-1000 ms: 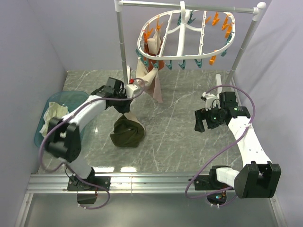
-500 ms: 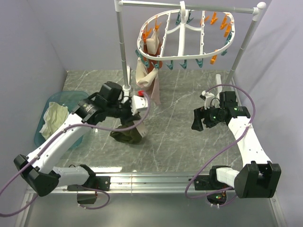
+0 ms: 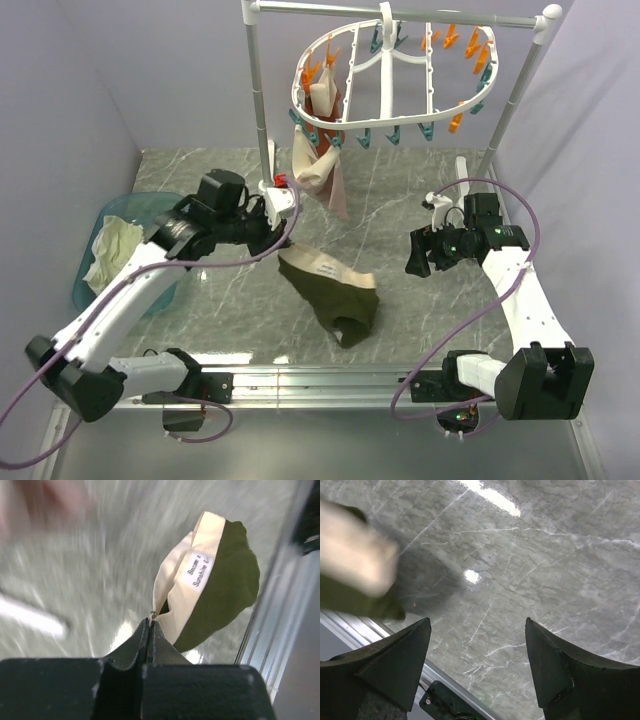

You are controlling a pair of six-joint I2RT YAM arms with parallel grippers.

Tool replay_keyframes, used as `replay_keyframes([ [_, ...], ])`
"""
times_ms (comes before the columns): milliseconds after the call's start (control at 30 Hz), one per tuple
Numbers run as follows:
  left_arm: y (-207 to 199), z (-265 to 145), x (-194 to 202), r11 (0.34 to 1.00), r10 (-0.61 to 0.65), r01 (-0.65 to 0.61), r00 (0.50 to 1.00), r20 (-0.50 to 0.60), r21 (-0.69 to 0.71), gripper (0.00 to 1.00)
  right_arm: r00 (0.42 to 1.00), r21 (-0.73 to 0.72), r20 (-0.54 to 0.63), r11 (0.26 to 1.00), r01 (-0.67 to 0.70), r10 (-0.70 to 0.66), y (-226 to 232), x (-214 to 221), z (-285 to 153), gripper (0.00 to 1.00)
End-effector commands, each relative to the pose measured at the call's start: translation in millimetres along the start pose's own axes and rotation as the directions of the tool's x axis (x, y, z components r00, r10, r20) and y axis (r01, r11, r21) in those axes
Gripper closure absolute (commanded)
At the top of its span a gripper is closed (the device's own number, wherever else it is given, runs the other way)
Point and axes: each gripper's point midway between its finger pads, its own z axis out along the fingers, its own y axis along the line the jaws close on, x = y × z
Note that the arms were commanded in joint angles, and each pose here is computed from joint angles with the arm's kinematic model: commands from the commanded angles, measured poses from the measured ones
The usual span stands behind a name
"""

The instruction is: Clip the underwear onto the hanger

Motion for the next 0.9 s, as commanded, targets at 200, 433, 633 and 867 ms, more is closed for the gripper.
replay_keyframes([
  [200,46.7,48.7,157.9,0.93,-0.356,0.311,0.896,-0.264,-0.199,1.0,0.998,-0.06,0.003,0.996,-0.059,0.059,7.3,-8.7,5.6,0.23],
  [433,49.7,56.1,189.2,0.901,-0.431,0.383,0.845,-0.316,-0.203,1.0,0.972,-0.181,-0.009,0.955,-0.233,0.235,39.0,-14.1,29.3,0.28],
  [633,57.6,56.9,193.8,0.861,-0.509,0.47,0.808,-0.297,-0.195,1.0,0.987,-0.173,0.02,0.973,-0.151,0.156,63.0,-25.1,70.9,0.27],
  [867,68.0,55.8,189.6,0.829,-0.559,0.521,0.786,-0.264,-0.204,1.0,0.99,-0.194,-0.086,0.973,-0.125,0.11,92.1,-23.0,127.2,0.25],
])
